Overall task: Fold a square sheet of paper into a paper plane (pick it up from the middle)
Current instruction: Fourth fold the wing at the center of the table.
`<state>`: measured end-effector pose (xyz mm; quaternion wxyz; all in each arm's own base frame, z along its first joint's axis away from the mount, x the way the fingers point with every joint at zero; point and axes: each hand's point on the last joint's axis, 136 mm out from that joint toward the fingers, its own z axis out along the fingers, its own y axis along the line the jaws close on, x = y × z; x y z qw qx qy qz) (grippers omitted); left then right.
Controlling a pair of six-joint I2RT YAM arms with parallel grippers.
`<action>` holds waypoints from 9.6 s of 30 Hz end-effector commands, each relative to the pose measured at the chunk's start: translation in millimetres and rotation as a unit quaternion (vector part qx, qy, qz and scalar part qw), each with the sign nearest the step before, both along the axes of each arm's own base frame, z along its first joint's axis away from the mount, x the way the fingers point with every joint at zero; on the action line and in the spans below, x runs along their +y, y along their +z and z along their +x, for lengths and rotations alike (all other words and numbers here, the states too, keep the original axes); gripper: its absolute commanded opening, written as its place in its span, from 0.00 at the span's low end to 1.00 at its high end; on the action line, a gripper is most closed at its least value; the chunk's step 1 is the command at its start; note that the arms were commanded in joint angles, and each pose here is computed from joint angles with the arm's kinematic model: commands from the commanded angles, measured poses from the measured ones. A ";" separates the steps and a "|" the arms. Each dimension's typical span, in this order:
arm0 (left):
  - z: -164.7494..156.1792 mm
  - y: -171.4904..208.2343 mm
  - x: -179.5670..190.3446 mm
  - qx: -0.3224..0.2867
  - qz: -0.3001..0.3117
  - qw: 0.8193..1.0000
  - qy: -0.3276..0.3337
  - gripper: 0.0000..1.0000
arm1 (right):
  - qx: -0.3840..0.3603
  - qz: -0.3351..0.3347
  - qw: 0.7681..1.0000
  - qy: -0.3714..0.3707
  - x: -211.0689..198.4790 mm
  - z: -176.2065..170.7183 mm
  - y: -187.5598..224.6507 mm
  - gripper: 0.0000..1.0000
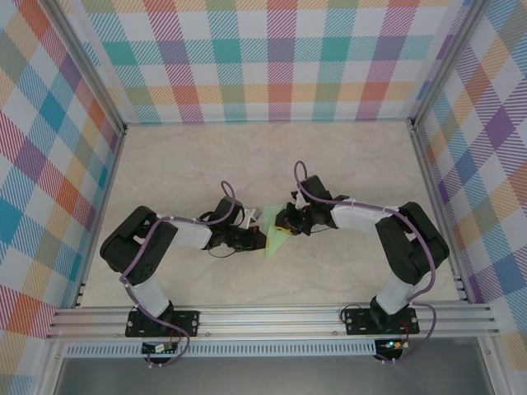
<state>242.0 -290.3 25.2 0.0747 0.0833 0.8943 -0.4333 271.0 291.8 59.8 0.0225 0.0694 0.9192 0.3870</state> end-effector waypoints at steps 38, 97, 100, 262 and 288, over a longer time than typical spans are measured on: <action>-1.0 -12.2 15.0 0.024 0.021 0.999 0.023 0.00 | 0.031 -0.003 0.999 0.017 23.9 29.3 -32.1 0.18; -49.7 -13.1 8.8 0.081 -0.007 0.994 -0.073 0.01 | 0.074 -0.077 0.994 0.008 -5.5 7.2 -81.5 0.17; -49.7 -19.2 15.1 0.080 0.013 0.995 -0.061 0.00 | 0.076 -0.084 0.994 0.007 -8.0 5.8 -84.3 0.17; -27.1 6.6 -11.9 0.045 0.043 0.998 0.008 0.12 | 0.074 -0.061 0.995 0.036 10.0 -14.6 -86.0 0.05; -57.2 -26.6 23.0 0.077 0.130 0.988 -0.014 0.10 | 0.081 -0.079 0.993 0.032 2.4 -18.5 -92.5 0.06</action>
